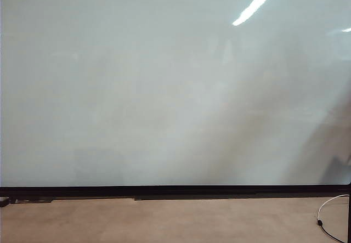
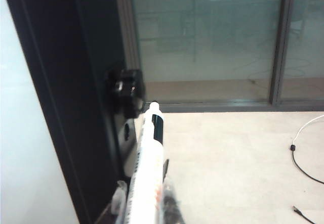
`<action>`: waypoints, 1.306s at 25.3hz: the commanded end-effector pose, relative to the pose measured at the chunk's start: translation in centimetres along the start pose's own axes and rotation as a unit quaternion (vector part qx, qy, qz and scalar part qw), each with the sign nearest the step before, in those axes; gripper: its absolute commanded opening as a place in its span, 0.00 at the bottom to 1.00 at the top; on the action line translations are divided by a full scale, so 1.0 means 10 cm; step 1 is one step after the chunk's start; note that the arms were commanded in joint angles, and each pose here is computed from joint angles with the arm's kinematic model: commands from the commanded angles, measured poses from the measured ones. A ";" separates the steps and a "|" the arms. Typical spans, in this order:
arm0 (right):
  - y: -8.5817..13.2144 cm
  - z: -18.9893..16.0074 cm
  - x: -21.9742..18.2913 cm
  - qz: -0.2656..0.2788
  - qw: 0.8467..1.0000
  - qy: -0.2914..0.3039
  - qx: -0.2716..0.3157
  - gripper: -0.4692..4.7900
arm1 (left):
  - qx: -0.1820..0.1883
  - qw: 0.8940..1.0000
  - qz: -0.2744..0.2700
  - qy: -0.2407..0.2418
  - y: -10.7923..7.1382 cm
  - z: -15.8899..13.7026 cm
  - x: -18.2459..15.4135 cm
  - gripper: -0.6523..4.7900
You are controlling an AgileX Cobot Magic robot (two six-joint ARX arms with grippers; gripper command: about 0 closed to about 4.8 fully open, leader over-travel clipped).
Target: Pick up the pen on the shelf to the right of the whiteboard and draw a rectangle.
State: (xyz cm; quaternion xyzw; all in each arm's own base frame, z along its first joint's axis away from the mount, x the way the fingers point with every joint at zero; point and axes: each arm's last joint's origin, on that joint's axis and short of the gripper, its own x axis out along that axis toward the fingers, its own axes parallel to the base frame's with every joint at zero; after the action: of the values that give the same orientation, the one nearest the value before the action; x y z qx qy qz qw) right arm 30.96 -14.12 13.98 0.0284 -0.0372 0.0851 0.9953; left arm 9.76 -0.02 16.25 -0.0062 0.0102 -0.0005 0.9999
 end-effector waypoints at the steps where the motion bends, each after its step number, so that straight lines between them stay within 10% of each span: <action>1: -0.06 0.09 -0.05 -0.008 1.000 -0.016 -0.014 0.08 | 0.002 1.000 -0.002 -0.005 0.00 0.02 0.00 0.11; 14: -0.04 0.44 -0.40 -0.152 0.986 -0.039 -0.061 0.08 | 0.002 1.000 -0.002 -0.005 0.00 0.02 0.00 0.11; 23: 0.54 0.58 -0.84 -0.246 0.964 -0.067 -0.071 0.08 | 0.002 1.000 -0.002 -0.005 0.00 0.02 0.00 0.11; 33: 1.29 0.68 -1.05 -0.206 0.971 -0.055 -0.109 0.08 | 0.002 1.000 -0.002 -0.005 0.00 0.02 0.00 0.11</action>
State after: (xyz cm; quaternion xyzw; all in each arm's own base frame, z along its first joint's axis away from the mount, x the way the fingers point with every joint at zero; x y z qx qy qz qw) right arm 18.10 -4.09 20.35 -0.0544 -0.1035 -0.1273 0.9850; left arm 9.76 -0.02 16.25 -0.0060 0.0100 -0.0005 0.9999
